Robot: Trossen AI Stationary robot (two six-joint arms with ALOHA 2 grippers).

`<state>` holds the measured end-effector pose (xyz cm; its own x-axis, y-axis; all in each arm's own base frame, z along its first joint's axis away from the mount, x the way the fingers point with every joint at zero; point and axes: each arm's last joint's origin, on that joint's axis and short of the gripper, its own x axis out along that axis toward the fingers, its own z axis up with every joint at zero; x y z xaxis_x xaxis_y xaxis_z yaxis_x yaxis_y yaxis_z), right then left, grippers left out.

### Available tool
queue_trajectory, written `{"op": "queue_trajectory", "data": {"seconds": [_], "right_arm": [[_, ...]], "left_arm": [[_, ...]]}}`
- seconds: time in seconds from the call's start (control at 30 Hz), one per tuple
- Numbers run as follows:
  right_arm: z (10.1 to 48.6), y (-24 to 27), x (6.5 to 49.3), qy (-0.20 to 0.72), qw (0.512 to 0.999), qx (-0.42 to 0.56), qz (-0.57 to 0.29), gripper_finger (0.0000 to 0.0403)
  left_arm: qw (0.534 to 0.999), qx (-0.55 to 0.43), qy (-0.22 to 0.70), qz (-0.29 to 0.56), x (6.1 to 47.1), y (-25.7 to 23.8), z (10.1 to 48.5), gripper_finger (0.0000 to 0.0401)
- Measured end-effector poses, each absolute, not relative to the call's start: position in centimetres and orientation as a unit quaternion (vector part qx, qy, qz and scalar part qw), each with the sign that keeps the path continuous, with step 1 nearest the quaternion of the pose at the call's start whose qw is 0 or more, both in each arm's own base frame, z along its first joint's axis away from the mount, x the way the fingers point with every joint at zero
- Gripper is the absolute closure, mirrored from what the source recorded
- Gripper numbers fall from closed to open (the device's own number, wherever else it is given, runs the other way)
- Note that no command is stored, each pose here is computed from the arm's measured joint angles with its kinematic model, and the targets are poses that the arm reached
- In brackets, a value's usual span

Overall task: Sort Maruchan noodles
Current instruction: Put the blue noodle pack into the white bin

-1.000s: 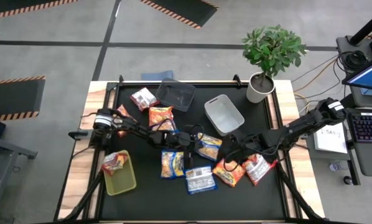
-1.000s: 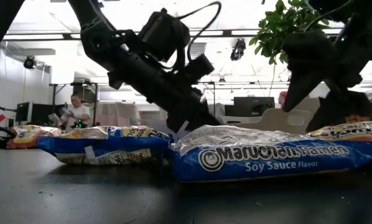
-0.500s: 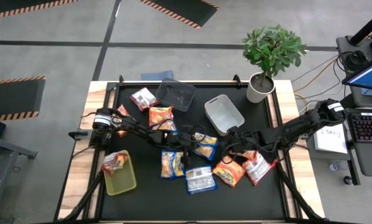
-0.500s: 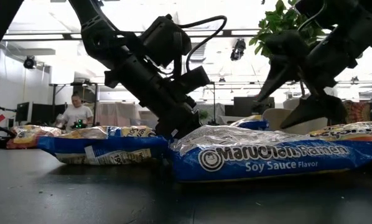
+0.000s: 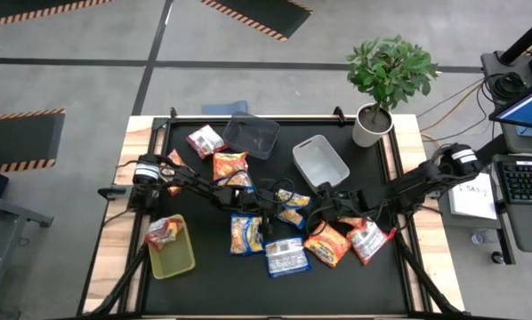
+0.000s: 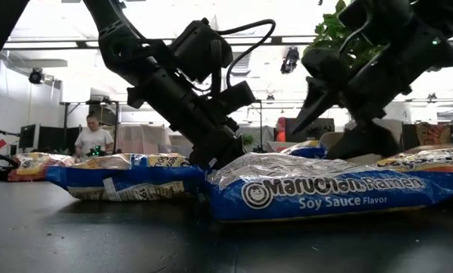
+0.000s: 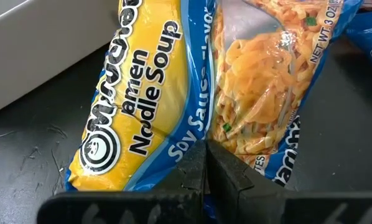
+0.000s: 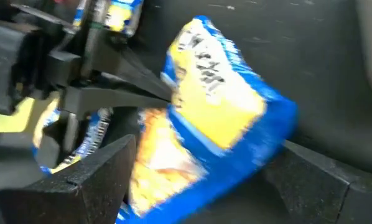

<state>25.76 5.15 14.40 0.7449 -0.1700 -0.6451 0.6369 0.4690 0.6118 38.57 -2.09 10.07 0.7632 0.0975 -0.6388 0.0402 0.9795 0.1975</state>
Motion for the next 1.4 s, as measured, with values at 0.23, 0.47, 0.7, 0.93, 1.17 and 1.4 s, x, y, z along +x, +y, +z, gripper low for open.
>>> {"op": "queue_trajectory", "data": {"seconds": [0.23,0.47,0.7,0.93,1.17,1.4], "right_arm": [[14.1,5.2,27.2,0.259,0.828,0.428,-0.254,0.0084],[13.5,4.8,27.5,0.258,0.826,0.422,-0.271,0.0149],[13.6,4.7,27.5,0.253,0.827,0.419,-0.276,0.0248],[13.9,4.7,27.5,0.253,0.831,0.416,-0.268,0.0321],[14.6,4.8,27.5,0.241,0.842,0.41,-0.254,0.0335],[15.6,4.8,27.8,0.231,0.857,0.395,-0.238,0.0347]], "left_arm": [[0.937,0.092,0.336,0.017,38.7,-2.1,10.1,0.0401],[0.94,0.088,0.33,0.018,38.7,-2.1,10.2,0.0401],[0.941,0.081,0.327,0.021,38.8,-2.1,10.2,0.0401],[0.94,0.079,0.333,0.019,38.5,-2.1,11.1,0.0401],[0.936,0.107,0.335,0.008,37.6,-2.1,13.3,0.0401],[0.937,0.135,0.323,0.0,35.9,-1.9,16.2,0.0401]]}}
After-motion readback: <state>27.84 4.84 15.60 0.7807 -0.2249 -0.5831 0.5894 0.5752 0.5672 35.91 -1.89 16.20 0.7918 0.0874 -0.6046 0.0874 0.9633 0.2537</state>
